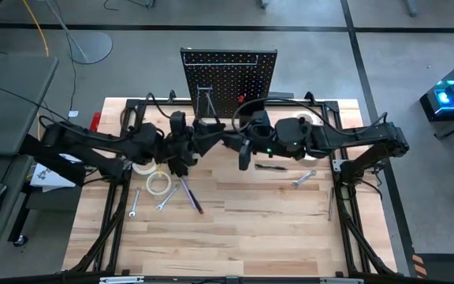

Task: Hang tools onto peg board
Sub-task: Put the nut driver into the black bin on the pegboard

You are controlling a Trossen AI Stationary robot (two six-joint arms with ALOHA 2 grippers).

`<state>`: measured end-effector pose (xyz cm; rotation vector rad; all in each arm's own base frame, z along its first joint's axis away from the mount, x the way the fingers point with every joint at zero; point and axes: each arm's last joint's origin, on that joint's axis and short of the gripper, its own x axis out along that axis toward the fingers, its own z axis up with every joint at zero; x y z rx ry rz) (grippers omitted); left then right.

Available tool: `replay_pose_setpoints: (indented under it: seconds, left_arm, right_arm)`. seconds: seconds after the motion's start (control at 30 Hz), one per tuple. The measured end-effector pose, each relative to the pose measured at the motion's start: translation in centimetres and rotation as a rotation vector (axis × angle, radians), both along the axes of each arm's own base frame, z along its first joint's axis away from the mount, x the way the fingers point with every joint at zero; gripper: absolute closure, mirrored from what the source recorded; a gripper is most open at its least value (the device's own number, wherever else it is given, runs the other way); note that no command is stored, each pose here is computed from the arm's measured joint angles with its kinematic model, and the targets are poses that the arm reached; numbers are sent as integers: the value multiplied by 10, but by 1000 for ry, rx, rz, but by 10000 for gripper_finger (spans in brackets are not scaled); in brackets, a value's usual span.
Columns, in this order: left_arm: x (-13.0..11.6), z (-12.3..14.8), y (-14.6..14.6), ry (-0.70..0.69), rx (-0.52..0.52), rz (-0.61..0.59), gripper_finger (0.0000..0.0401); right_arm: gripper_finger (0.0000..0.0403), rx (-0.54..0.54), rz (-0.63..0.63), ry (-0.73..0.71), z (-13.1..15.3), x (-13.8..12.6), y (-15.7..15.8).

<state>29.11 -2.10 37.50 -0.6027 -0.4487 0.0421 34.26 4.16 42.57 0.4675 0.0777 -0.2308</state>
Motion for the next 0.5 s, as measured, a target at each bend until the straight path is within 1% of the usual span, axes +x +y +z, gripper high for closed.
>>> replay_pose_setpoints:
  seconds: [0.13,0.3,0.37,0.4,0.5]
  left_arm:
    - [7,4,-1,1,32,-26,169]
    - [7,5,1,1,77,-27,176]
    - [6,6,2,3,105,-14,195]
    - [4,7,2,6,119,-7,210]
    - [1,8,3,42,142,13,278]
  right_arm:
    - [377,27,35,6,-2,1,2]
    - [377,56,23,16,-3,1,2]
    - [377,55,22,22,-4,1,2]
    - [378,55,23,26,-4,1,2]
    - [378,61,23,27,-4,1,2]
